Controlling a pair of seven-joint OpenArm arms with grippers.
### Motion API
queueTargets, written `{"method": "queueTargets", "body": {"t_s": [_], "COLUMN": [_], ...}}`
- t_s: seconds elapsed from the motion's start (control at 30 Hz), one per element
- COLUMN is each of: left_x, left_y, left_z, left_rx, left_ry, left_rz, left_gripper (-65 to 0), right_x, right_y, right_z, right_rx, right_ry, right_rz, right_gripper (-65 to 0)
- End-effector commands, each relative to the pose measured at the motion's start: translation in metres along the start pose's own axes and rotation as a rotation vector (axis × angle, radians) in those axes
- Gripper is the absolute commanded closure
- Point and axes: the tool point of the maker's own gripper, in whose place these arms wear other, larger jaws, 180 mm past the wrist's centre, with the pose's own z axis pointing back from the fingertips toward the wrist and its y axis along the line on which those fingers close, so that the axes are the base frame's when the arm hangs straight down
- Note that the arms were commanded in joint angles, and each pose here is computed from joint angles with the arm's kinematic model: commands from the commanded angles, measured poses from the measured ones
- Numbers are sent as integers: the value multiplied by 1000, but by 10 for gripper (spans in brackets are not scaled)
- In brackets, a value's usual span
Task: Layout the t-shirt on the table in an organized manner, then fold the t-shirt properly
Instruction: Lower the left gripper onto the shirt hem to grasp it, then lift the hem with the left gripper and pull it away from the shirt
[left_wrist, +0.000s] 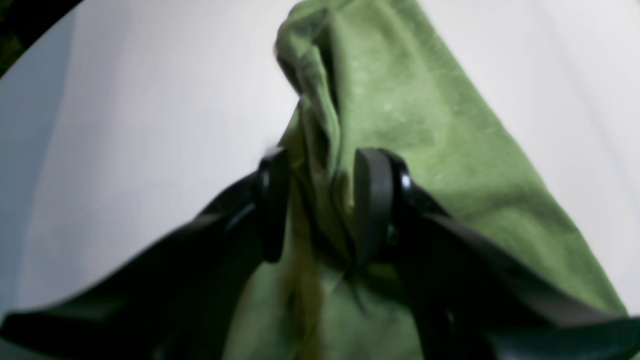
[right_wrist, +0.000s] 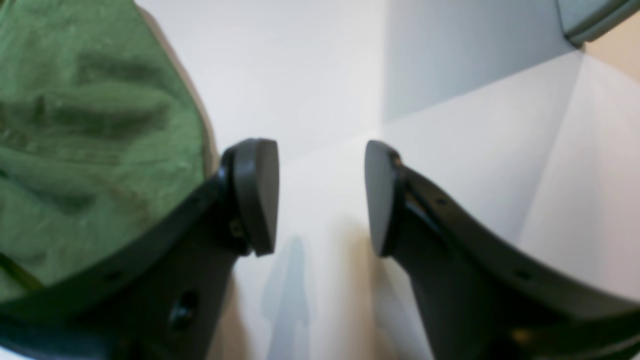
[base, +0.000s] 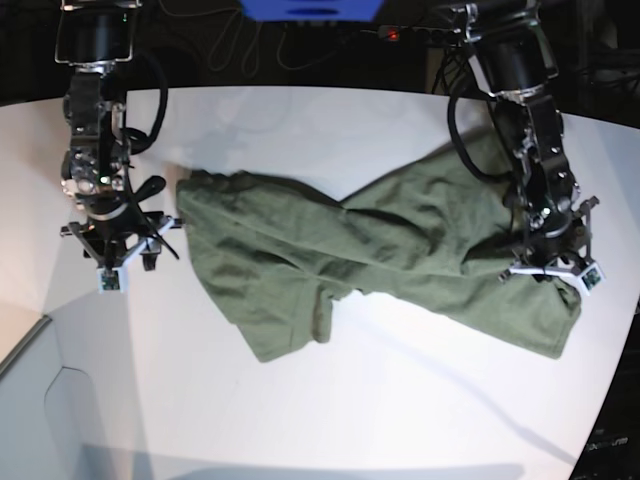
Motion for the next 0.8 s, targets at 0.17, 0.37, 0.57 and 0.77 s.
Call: {"method": "queueTargets", "body": {"t_s": [0.17, 0.37, 0.57, 0.77], "left_x": [8, 20, 61, 70], "left_y": [1, -1, -2, 5], "left_z": [-3, -1, -5, -24], "left_rx": [5, 0, -24, -29], "left_ry": [-29, -58, -128, -94], "left_rz": [-8, 2, 76, 188], "left_gripper": [-212, -212, -212, -212], "right_x": [19, 19, 19, 19], "right_y": [-7, -7, -8, -8], "right_z": [0, 0, 0, 0], "right_rx": [-15, -15, -16, -16], "right_ry": [-58, -56, -56, -56], "right_rz": [7, 6, 8, 8], "right_gripper": [-281, -281, -281, -281]}}
